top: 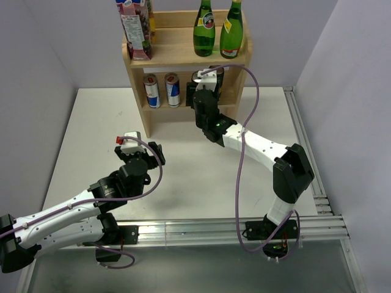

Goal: Place and organize the beverage onto the shelf

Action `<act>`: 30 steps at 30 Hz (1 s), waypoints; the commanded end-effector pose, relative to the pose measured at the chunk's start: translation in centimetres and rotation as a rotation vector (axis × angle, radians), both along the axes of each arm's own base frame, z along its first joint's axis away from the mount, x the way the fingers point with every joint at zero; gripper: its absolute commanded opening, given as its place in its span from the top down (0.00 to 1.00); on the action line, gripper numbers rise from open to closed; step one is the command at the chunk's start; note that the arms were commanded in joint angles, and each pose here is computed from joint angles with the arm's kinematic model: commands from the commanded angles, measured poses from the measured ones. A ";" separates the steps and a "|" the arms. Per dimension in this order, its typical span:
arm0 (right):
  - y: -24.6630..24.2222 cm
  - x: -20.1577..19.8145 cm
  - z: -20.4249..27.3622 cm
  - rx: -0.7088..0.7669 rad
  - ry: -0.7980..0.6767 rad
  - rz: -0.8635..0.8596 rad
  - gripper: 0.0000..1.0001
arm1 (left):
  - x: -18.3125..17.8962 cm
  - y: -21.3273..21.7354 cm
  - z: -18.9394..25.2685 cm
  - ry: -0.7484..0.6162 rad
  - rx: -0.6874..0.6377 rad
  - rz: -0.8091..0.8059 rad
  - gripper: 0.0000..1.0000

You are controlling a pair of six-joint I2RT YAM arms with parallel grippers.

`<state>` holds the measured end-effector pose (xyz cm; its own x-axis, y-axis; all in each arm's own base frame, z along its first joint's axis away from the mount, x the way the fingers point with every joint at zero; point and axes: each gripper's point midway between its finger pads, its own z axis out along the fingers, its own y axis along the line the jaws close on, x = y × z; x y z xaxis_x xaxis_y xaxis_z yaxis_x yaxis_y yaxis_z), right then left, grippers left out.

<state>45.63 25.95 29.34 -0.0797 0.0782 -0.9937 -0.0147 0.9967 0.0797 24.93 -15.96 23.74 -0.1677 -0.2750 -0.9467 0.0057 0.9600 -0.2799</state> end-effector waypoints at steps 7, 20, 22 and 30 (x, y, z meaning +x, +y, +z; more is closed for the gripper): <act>0.0 1.0 5.6 0.136 -0.141 -0.030 0.41 | 0.0 0.2 0.5 -0.017 -0.026 0.014 0.12; 0.0 1.0 5.1 0.146 -0.133 -0.030 0.15 | 0.0 0.1 0.1 -0.011 -0.028 0.011 0.12; -0.1 0.8 5.0 0.150 -0.131 -0.025 0.15 | 0.0 0.0 0.2 -0.012 -0.032 0.010 0.12; -0.3 -0.2 4.1 0.168 -0.108 -0.016 0.15 | 0.0 -0.1 0.1 -0.009 -0.034 0.009 0.13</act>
